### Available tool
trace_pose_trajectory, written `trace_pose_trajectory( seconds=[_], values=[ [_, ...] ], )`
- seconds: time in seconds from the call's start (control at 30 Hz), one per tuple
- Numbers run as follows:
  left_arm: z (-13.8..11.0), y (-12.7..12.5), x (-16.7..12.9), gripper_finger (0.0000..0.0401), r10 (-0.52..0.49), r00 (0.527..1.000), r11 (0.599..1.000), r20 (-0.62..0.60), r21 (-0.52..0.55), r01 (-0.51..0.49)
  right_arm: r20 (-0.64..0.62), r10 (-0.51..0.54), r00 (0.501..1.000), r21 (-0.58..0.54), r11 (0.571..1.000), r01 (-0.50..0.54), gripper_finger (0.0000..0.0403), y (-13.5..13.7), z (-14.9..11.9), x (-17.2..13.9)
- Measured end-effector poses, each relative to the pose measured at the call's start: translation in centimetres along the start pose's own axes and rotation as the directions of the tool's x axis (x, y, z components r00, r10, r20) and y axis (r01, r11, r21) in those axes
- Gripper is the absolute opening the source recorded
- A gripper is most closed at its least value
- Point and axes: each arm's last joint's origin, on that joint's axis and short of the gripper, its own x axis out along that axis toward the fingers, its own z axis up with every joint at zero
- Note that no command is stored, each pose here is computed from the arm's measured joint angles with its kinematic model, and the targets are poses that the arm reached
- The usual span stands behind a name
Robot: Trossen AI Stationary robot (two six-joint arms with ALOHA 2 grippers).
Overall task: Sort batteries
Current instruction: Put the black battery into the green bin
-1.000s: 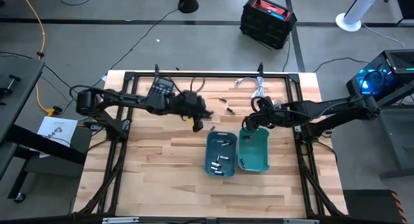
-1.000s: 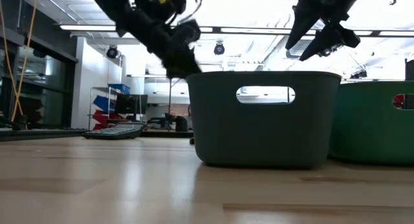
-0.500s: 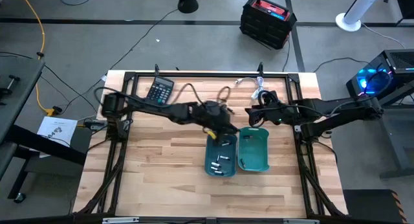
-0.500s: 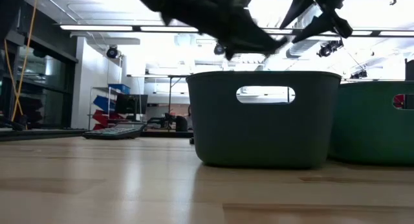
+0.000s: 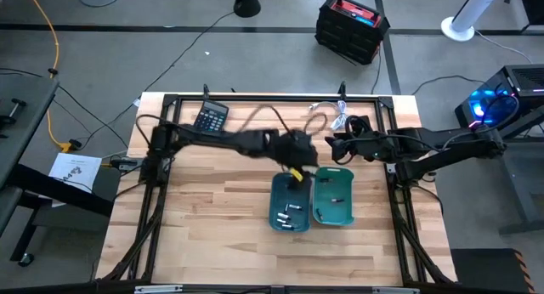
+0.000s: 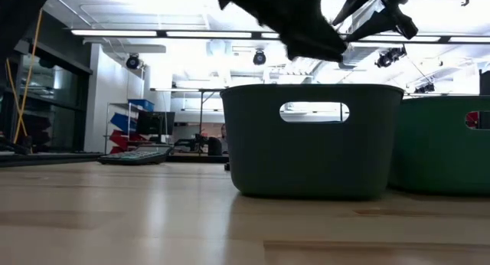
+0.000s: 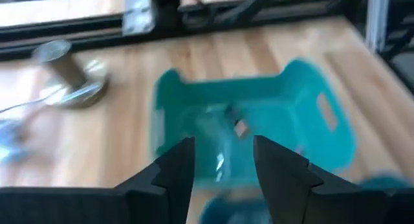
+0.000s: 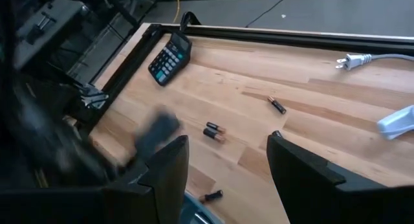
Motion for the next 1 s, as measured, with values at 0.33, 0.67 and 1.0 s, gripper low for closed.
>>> trace_pose_trajectory(
  seconds=[0.33,0.67,1.0],
  values=[
    [-8.2,8.0,-5.2,0.0152,0.013,0.988,0.972,-0.151,-0.231,-0.048,-0.009,-0.014,1.000,-0.026,1.000,0.013,0.0203,-0.1,-0.1,0.0],
    [-16.0,6.2,-3.7,0.0152,0.116,0.929,0.980,-0.351,-0.112,-0.164,0.029,-0.042,0.999,-0.028,0.999,0.043,0.0203,-0.2,0.0,0.1],
    [-18.0,6.1,-1.5,0.0152,0.130,0.905,0.983,-0.405,-0.070,-0.172,0.033,-0.044,0.999,-0.002,0.999,0.044,0.0203,-0.2,0.0,0.1]
  ],
)
